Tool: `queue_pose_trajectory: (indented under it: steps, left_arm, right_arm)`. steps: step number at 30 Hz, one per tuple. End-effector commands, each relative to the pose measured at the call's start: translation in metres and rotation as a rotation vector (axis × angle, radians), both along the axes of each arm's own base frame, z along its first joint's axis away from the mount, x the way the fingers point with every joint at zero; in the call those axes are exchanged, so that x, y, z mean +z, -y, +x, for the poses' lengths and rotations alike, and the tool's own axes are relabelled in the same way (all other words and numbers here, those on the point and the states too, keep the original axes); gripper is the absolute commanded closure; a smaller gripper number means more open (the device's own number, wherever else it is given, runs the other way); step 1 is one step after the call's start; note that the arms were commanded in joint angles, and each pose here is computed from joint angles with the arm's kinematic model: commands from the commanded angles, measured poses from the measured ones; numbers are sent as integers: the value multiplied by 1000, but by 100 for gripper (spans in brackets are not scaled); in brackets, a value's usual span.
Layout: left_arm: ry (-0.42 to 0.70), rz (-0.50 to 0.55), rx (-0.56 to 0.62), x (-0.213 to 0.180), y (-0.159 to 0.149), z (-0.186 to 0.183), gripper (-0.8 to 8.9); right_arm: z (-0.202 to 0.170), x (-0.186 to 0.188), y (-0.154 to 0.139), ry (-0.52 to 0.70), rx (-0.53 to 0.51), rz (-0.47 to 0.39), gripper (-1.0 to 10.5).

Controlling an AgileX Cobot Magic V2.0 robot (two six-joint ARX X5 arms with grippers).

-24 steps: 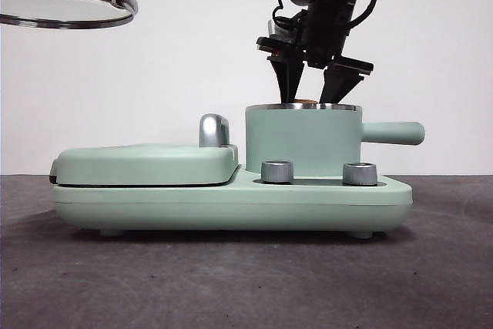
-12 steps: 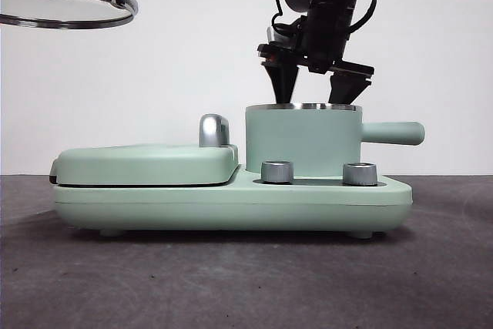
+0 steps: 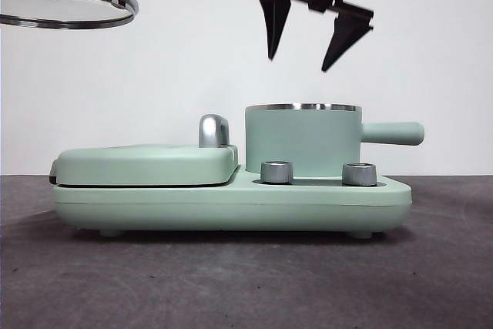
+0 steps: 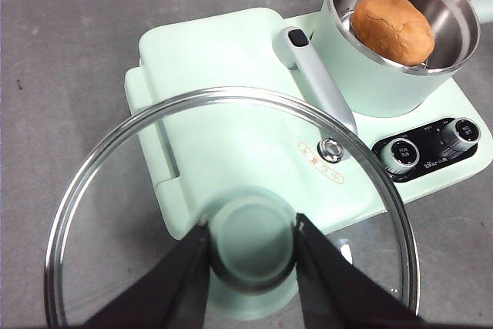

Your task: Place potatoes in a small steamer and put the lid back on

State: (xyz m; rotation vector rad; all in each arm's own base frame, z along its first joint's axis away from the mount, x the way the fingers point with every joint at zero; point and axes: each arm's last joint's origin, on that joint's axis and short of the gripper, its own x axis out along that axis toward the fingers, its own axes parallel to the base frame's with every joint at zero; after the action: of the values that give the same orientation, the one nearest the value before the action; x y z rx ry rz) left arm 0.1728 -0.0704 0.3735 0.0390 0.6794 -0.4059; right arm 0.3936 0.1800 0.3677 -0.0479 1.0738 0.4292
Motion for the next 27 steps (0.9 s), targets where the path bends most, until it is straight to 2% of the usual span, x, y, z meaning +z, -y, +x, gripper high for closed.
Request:
queue_pose_trajectory:
  steps: [1, 4, 10, 18, 20, 23, 27]
  left_arm:
    - [22, -11, -4, 4, 3, 5, 796]
    - [11, -6, -4, 2, 4, 8, 796]
    - [-7, 1, -4, -2, 6, 14, 796]
    - [2, -3, -4, -3, 9, 20, 796]
    - [10, -7, -4, -3, 9, 21, 796]
    - [23, -15, -3, -2, 10, 22, 796]
    - [25, -39, -26, -1, 11, 22, 796]
  right_arm:
    - [-18, 11, 0, -53, 15, 14, 458]
    - [-36, 25, 8, -33, 31, 1, 458]
    - [-96, 38, 38, -45, 38, -64, 458]
    - [-188, 23, 74, -95, 68, -85, 458]
    - [-209, 15, 81, -47, 80, -60, 458]
    - [-241, 3, 93, 58, 111, 22, 458]
    - [-282, -16, 114, 147, 67, 123, 458]
